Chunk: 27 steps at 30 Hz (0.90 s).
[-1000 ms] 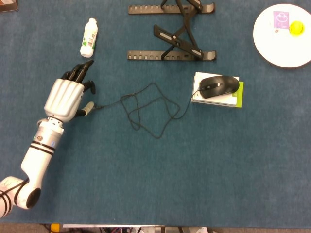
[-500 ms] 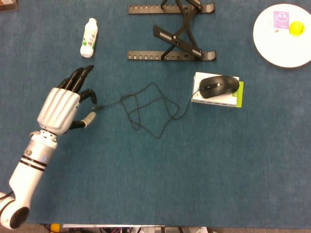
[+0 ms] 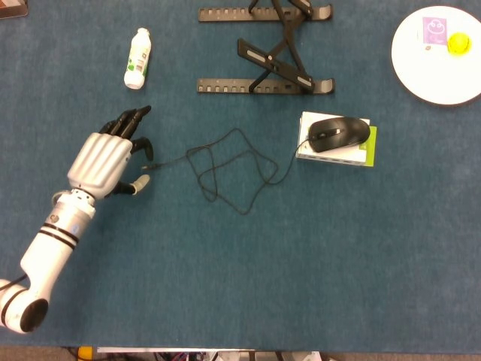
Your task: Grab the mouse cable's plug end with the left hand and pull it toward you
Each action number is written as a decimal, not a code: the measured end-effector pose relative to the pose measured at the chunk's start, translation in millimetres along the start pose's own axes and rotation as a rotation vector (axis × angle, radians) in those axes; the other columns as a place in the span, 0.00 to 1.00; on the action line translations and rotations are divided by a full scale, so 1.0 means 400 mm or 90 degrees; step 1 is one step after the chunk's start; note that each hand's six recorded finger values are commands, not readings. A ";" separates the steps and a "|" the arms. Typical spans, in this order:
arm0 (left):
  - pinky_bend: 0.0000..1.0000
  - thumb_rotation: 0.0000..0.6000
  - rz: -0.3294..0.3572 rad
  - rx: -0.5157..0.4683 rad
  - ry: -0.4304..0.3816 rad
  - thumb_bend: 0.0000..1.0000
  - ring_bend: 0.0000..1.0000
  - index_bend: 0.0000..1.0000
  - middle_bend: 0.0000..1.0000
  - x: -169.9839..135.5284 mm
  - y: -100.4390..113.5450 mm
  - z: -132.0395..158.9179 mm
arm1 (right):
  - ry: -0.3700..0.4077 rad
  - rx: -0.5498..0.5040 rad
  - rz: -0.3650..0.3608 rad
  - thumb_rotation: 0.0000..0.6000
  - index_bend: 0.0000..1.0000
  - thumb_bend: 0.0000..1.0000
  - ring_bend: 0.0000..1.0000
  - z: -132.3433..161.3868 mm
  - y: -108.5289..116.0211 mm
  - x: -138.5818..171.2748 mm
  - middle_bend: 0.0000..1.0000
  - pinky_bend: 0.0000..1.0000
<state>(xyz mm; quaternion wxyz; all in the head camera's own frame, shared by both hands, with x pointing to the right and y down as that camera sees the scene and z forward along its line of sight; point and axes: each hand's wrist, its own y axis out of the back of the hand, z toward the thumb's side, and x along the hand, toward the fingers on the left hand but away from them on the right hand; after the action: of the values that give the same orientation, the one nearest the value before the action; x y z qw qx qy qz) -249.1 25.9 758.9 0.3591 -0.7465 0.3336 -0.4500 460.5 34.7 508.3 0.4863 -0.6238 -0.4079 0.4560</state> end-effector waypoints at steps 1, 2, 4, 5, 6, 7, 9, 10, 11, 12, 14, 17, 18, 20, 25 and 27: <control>0.17 1.00 -0.004 0.000 0.001 0.28 0.00 0.45 0.00 0.005 -0.002 -0.001 | 0.001 0.000 0.001 1.00 0.32 0.38 0.11 0.001 0.000 -0.001 0.20 0.08; 0.17 1.00 -0.010 -0.002 0.002 0.30 0.00 0.45 0.00 0.009 -0.004 -0.003 | 0.002 0.000 0.002 1.00 0.32 0.38 0.11 0.002 -0.001 -0.002 0.20 0.08; 0.17 1.00 -0.018 -0.007 0.004 0.31 0.00 0.45 0.00 0.014 -0.007 -0.005 | 0.004 0.001 0.004 1.00 0.32 0.38 0.11 0.005 -0.002 -0.004 0.20 0.08; 0.17 1.00 -0.023 -0.013 0.006 0.32 0.00 0.45 0.00 0.016 -0.007 -0.006 | 0.005 0.001 0.004 1.00 0.32 0.38 0.11 0.006 -0.003 -0.005 0.20 0.08; 0.17 1.00 -0.024 -0.015 0.006 0.32 0.00 0.45 0.00 0.017 -0.006 -0.007 | 0.005 0.001 0.005 1.00 0.32 0.38 0.11 0.006 -0.004 -0.006 0.20 0.08; 0.17 1.00 -0.024 -0.016 0.006 0.32 0.00 0.45 0.00 0.019 -0.003 -0.006 | 0.005 0.000 0.006 1.00 0.32 0.38 0.11 0.007 -0.006 -0.007 0.20 0.08; 0.17 1.00 -0.023 -0.018 0.006 0.32 0.00 0.45 0.00 0.022 0.001 -0.003 | 0.006 -0.001 0.008 1.00 0.32 0.38 0.11 0.008 -0.008 -0.009 0.20 0.08; 0.17 1.00 -0.023 -0.019 0.006 0.32 0.00 0.45 0.00 0.023 0.002 -0.002 | 0.007 -0.001 0.009 1.00 0.32 0.38 0.11 0.009 -0.010 -0.010 0.20 0.08; 0.17 1.00 -0.025 -0.022 0.006 0.32 0.00 0.45 0.00 0.024 0.002 0.001 | 0.008 -0.001 0.009 1.00 0.32 0.38 0.11 0.010 -0.010 -0.011 0.20 0.08; 0.17 1.00 -0.027 -0.023 0.007 0.32 0.00 0.45 0.00 0.025 0.002 0.002 | 0.009 -0.001 0.009 1.00 0.32 0.38 0.11 0.011 -0.011 -0.011 0.20 0.08; 0.17 1.00 -0.031 -0.025 0.009 0.32 0.00 0.45 0.00 0.028 0.000 0.004 | 0.010 -0.001 0.009 1.00 0.32 0.38 0.11 0.013 -0.009 -0.012 0.20 0.08; 0.17 1.00 -0.034 -0.027 0.016 0.32 0.00 0.45 0.00 0.033 -0.003 0.006 | 0.009 -0.001 0.008 1.00 0.32 0.38 0.11 0.012 -0.007 -0.012 0.20 0.08; 0.17 1.00 -0.035 -0.029 0.019 0.32 0.00 0.45 0.00 0.035 -0.004 0.006 | 0.009 -0.001 0.008 1.00 0.32 0.38 0.11 0.012 -0.007 -0.012 0.20 0.08; 0.17 1.00 -0.037 -0.037 0.026 0.32 0.00 0.45 0.00 0.038 -0.008 0.005 | 0.007 -0.001 0.009 1.00 0.32 0.38 0.11 0.010 -0.007 -0.011 0.20 0.08; 0.17 1.00 -0.037 -0.057 0.049 0.32 0.00 0.45 0.00 0.043 -0.017 -0.002 | 0.006 -0.003 0.009 1.00 0.32 0.38 0.11 0.006 -0.009 -0.010 0.20 0.08; 0.17 1.00 -0.038 -0.061 0.061 0.31 0.00 0.45 0.00 0.043 -0.022 -0.006 | 0.005 -0.004 0.009 1.00 0.32 0.38 0.11 0.005 -0.010 -0.009 0.20 0.08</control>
<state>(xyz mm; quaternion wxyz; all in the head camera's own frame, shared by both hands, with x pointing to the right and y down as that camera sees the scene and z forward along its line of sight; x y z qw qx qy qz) -243.3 15.6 774.6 0.2928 -0.7501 0.3494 -0.4791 457.5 32.3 512.5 0.4827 -0.6299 -0.4029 0.4560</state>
